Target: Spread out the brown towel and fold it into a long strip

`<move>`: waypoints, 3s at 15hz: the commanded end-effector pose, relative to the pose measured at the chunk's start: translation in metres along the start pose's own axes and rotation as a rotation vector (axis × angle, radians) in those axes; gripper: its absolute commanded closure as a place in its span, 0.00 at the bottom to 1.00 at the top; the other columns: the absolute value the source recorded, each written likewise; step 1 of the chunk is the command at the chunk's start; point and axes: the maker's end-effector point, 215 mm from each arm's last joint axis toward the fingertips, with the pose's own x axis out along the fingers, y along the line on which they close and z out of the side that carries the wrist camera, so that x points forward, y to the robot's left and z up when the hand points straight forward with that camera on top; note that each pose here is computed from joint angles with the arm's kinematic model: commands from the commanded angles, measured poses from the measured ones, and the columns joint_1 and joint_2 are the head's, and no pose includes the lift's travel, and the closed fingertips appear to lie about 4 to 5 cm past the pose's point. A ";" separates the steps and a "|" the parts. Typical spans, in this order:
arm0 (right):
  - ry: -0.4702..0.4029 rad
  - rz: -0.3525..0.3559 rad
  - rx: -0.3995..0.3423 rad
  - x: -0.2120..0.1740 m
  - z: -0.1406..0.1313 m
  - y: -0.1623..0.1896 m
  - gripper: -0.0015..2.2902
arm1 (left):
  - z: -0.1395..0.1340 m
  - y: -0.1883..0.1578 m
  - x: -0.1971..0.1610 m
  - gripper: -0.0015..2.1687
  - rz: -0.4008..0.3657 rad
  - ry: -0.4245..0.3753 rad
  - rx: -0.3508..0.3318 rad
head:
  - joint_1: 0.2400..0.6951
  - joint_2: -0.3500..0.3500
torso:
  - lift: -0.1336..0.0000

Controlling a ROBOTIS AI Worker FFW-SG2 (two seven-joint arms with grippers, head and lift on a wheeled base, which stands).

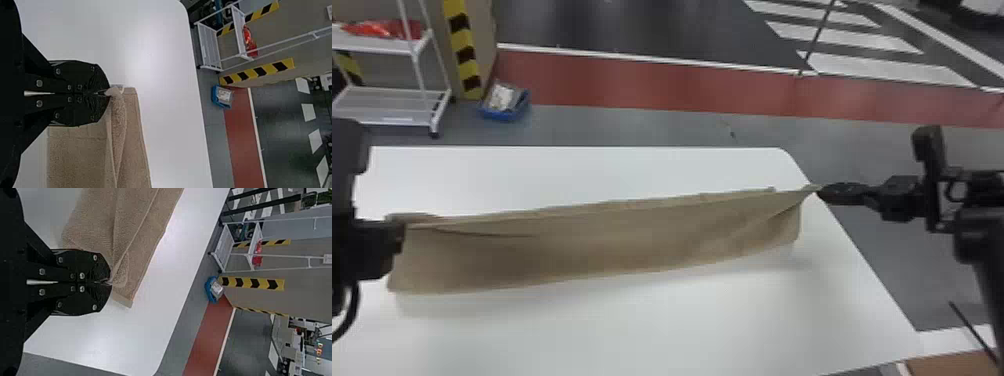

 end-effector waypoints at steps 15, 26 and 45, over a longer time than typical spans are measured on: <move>-0.105 0.016 0.145 -0.115 -0.040 0.065 0.54 | -0.024 0.022 -0.099 0.84 -0.045 -0.122 -0.031 | 1.00 0.09 | 0.07; -0.107 0.021 0.102 -0.105 -0.007 0.071 0.54 | 0.010 0.016 -0.080 0.84 -0.058 -0.155 -0.050 | 1.00 0.11 | 0.07; -0.138 -0.126 0.134 -0.013 0.051 -0.014 0.54 | 0.039 0.013 0.015 0.84 -0.126 -0.030 -0.086 | 1.00 0.17 | 0.07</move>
